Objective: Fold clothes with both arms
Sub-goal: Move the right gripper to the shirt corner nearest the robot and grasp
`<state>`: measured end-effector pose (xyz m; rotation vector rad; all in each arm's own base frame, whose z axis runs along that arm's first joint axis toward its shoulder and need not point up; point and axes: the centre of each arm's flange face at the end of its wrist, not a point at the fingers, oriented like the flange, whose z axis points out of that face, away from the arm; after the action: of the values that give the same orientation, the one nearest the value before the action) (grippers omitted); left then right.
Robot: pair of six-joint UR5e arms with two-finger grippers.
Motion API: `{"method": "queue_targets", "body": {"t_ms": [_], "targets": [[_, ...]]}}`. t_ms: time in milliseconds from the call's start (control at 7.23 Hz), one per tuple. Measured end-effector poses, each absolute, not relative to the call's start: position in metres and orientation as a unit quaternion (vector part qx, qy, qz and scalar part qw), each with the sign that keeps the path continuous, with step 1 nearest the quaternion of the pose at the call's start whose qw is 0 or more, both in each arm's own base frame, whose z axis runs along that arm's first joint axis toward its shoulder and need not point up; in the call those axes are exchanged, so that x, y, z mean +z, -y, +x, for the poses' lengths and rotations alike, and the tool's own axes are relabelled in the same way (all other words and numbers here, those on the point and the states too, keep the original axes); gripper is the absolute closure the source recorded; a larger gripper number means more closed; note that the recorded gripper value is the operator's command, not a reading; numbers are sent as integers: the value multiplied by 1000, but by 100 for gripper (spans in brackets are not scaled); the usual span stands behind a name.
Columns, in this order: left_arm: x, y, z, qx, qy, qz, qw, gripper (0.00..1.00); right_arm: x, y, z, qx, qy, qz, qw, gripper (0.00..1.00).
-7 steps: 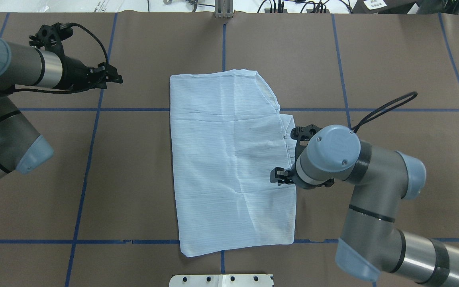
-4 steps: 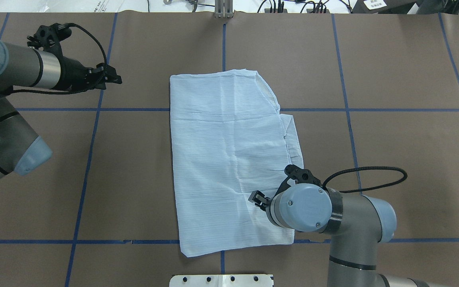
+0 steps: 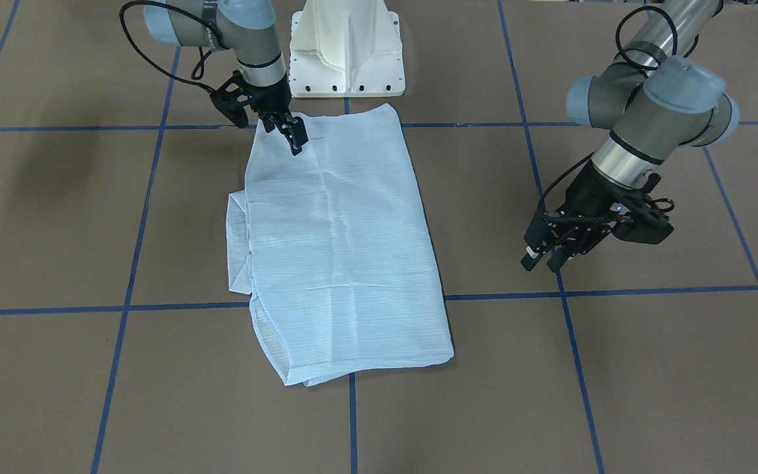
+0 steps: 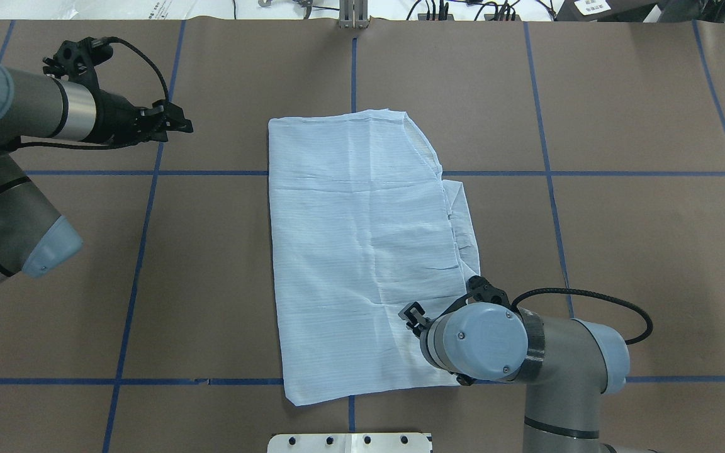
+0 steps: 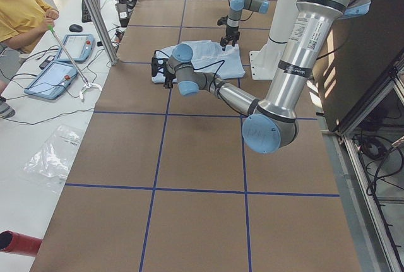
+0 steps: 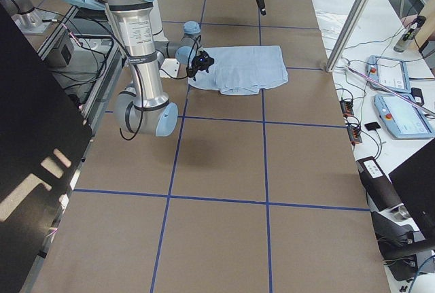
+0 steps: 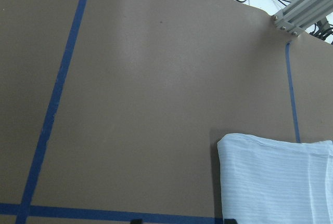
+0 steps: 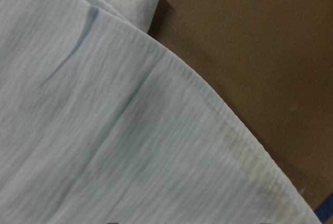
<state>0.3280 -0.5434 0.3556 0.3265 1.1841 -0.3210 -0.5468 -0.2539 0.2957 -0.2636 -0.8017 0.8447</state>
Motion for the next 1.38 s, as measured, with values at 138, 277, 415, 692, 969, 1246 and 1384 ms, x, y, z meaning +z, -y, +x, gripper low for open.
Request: {"method": "queue_targets", "body": {"t_ms": [138, 277, 415, 692, 969, 1246, 1384], "targets": [[355, 543, 328, -150, -553, 153, 805, 39, 301, 253, -545, 407, 372, -127, 825, 7], [355, 543, 329, -150, -553, 153, 805, 39, 305, 250, -543, 416, 368, -131, 821, 7], [355, 543, 329, -150, -553, 153, 805, 39, 307, 245, -538, 419, 367, -136, 819, 6], [354, 543, 329, -150, -554, 154, 804, 39, 309, 230, -536, 423, 364, -145, 817, 3], [352, 542, 328, -150, -554, 155, 804, 39, 311, 220, -538, 424, 361, -150, 817, 8], [352, 542, 328, -150, -554, 155, 804, 39, 311, 218, -540, 426, 359, -152, 816, 24], [351, 542, 328, -150, -554, 155, 804, 39, 311, 218, -541, 426, 359, -152, 816, 38]]}}
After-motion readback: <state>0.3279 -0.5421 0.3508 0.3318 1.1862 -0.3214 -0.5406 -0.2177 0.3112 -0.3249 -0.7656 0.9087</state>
